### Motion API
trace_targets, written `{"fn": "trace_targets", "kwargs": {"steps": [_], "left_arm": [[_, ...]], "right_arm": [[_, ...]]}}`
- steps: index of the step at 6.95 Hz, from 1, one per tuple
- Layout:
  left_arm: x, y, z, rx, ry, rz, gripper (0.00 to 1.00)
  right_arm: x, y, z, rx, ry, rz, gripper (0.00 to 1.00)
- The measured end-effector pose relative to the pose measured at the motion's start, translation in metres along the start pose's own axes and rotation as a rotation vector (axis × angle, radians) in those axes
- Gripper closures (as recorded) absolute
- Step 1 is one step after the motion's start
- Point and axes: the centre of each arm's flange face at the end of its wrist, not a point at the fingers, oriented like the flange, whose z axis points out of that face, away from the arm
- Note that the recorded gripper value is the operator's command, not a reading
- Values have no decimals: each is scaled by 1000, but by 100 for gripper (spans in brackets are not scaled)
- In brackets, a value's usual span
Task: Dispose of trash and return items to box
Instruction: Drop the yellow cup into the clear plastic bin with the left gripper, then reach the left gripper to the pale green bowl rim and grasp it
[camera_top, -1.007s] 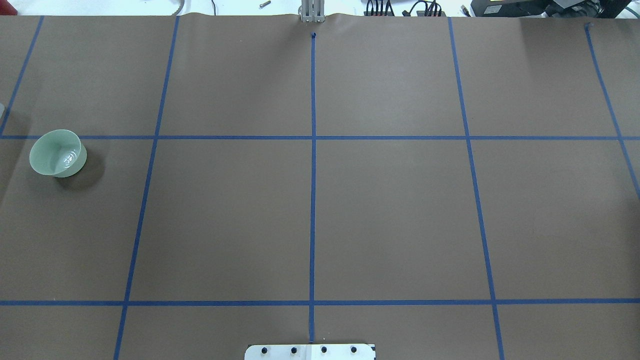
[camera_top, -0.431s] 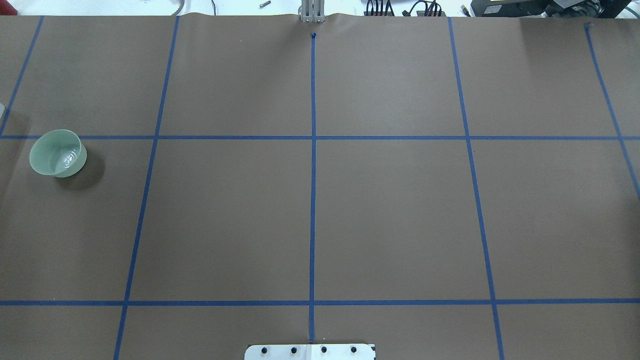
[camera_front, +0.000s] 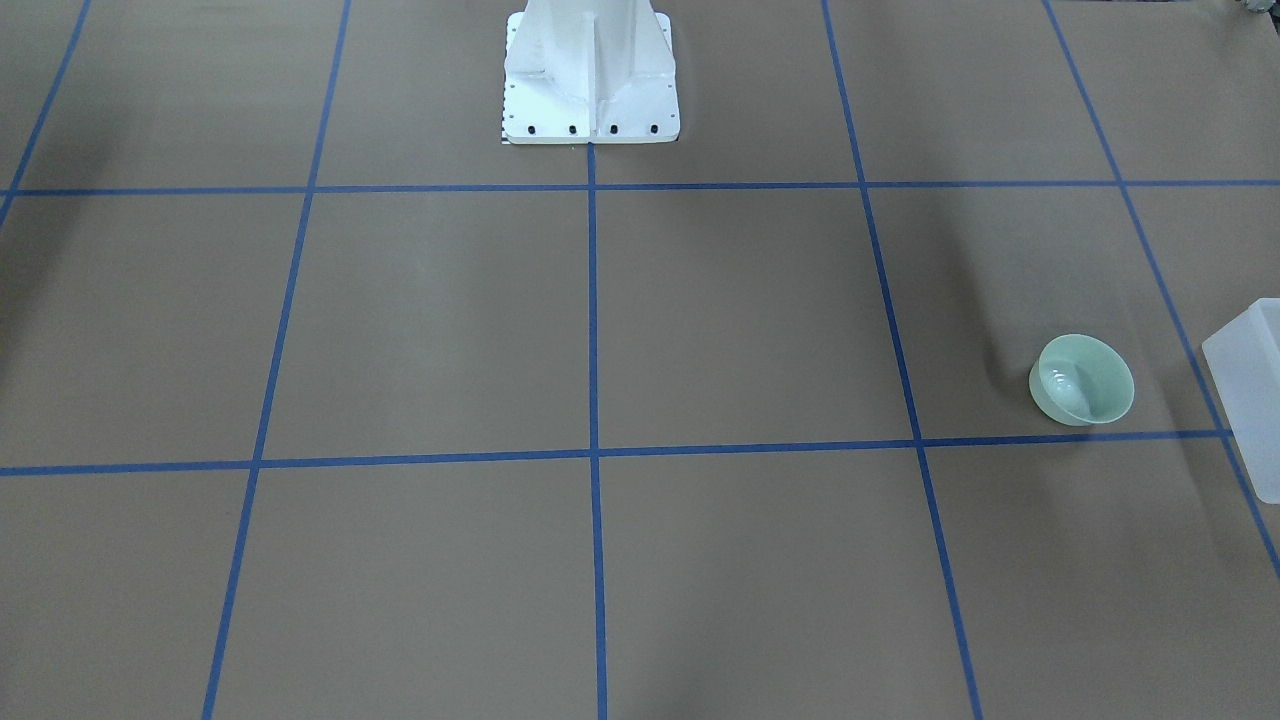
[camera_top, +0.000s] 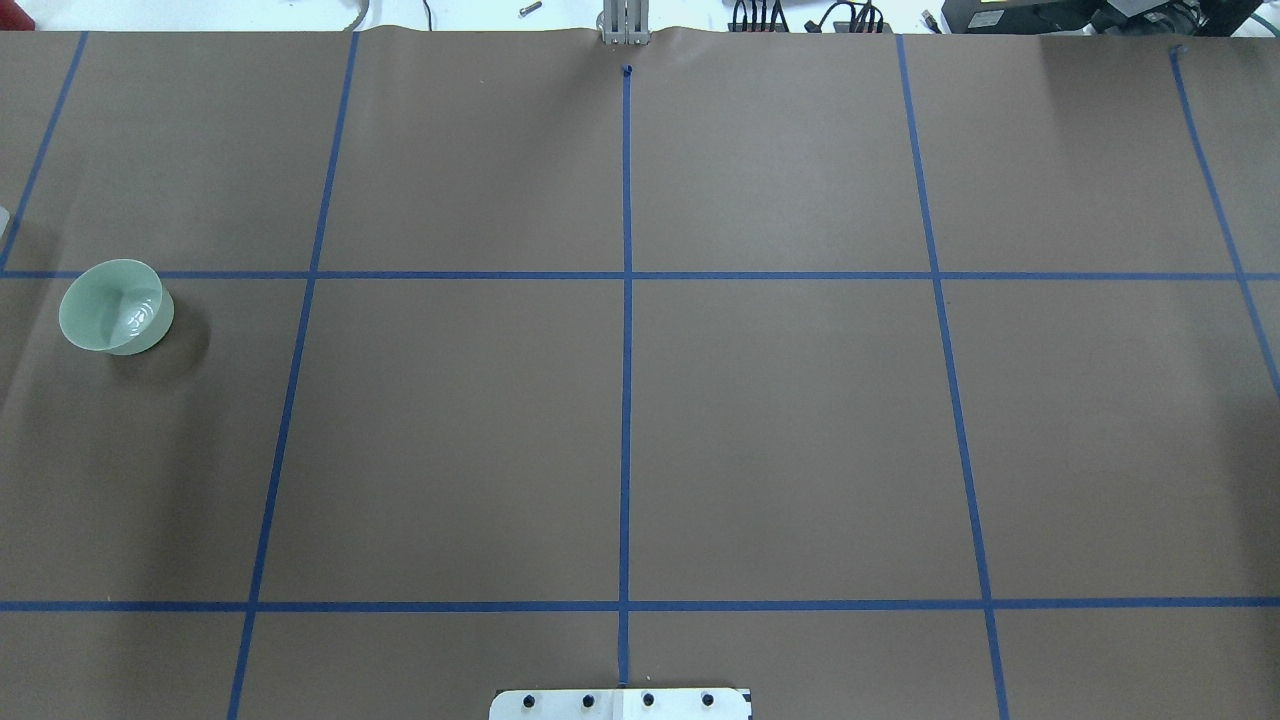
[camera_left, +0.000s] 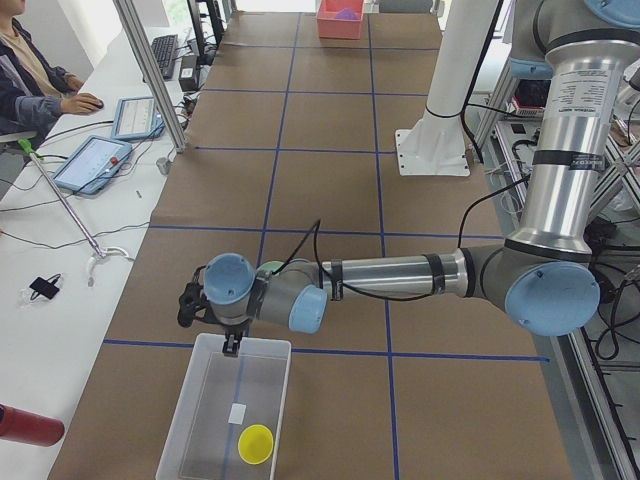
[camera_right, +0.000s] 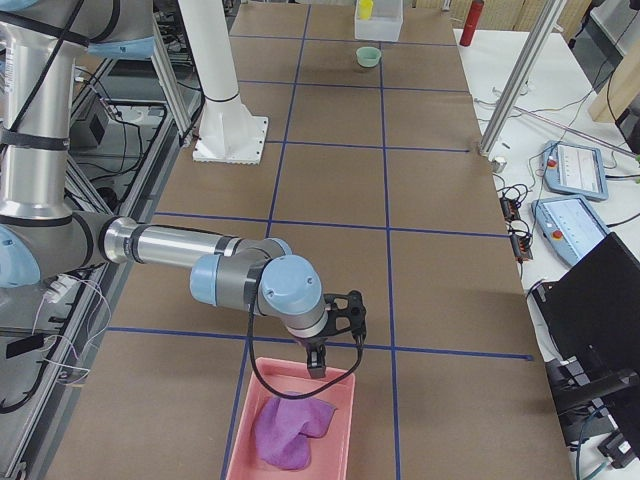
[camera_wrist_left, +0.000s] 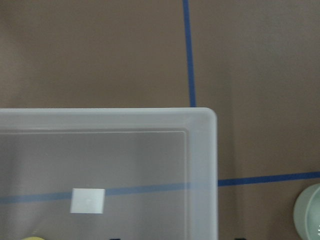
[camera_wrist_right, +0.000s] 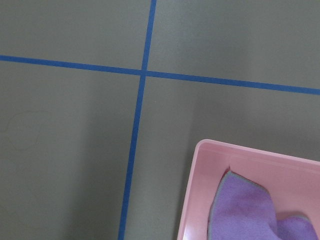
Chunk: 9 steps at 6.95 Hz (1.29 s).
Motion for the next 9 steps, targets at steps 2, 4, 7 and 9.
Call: {"fn": "trace_targets", "kwargs": {"steps": [2, 4, 7, 9], "left_arm": [[95, 22, 46, -57, 3, -44, 20], [129, 37, 103, -71, -32, -37, 22], [112, 30, 154, -63, -42, -28, 51], [117, 25, 156, -59, -32, -44, 100]], "right_arm": [[-69, -24, -4, -5, -8, 59, 0], [-136, -36, -9, -11, -29, 104, 0], [-190, -41, -6, -32, -52, 142, 0], [-196, -41, -5, -37, -55, 145, 0]]}}
